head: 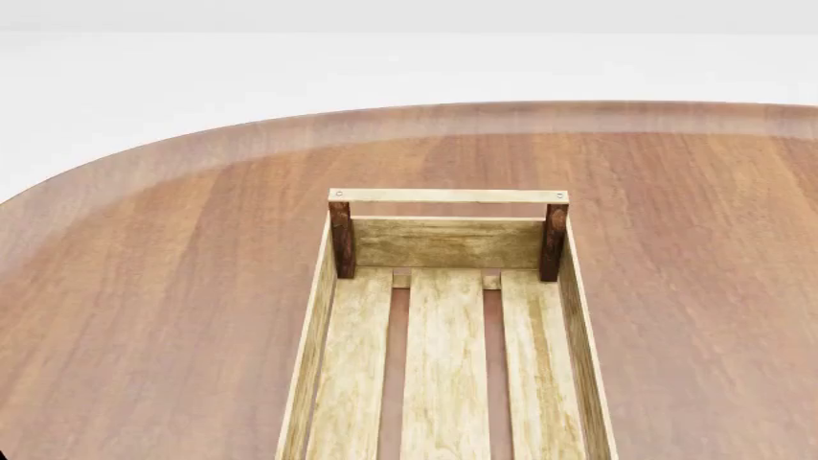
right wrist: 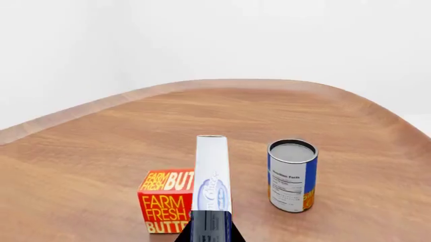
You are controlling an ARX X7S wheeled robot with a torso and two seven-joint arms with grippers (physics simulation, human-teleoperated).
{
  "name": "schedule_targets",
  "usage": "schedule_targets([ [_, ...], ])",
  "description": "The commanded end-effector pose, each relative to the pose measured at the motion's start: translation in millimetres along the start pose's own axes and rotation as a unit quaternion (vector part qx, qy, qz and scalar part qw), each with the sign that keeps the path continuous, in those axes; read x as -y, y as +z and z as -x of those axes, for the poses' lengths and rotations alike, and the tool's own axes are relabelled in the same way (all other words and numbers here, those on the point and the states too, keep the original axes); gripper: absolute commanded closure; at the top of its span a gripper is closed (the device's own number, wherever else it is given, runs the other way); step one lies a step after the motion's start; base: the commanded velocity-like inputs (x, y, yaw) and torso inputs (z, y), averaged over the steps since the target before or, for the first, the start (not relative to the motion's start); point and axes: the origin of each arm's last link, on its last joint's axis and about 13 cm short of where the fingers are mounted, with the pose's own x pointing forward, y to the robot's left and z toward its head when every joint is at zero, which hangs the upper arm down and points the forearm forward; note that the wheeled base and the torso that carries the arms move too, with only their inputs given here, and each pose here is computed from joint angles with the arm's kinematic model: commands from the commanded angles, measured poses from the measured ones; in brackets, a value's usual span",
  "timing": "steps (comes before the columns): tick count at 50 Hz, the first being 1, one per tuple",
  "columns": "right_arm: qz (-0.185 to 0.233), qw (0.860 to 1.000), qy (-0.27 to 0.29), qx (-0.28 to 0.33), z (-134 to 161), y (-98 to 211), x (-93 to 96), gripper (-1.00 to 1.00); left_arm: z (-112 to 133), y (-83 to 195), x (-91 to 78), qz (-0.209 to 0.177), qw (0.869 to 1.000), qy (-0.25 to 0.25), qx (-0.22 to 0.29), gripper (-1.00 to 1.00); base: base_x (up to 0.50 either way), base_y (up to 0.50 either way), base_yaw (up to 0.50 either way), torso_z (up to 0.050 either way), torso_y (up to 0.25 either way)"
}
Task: Pick up the cream cheese and put it in the tray.
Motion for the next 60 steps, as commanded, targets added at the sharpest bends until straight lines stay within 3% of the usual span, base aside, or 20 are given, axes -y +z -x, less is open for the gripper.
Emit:
schedule_targets([
  [1, 0.005, 0.998, 0.035, 0.059, 5, 27, -8.6, 1.00, 0, 0, -0.1, 0.000, 1.000, 0.001, 0.001, -1.00, 0.00, 0.00, 0.00, 0.000, 0.000],
  [38, 0.055, 0.983, 0.132, 0.119, -13, 60, -60.9, 1.00, 0, 0, -0.7, 0.001, 1.000, 0.001, -0.002, -1.00, 0.00, 0.00, 0.00, 0.000, 0.000],
  [60, 0.094, 0.958, 0.221, 0.156, -20, 78, -108.5, 1.00, -1, 0, -1.0, 0.003, 1.000, -0.001, -0.007, -1.00, 0.00, 0.00, 0.00, 0.000, 0.000],
])
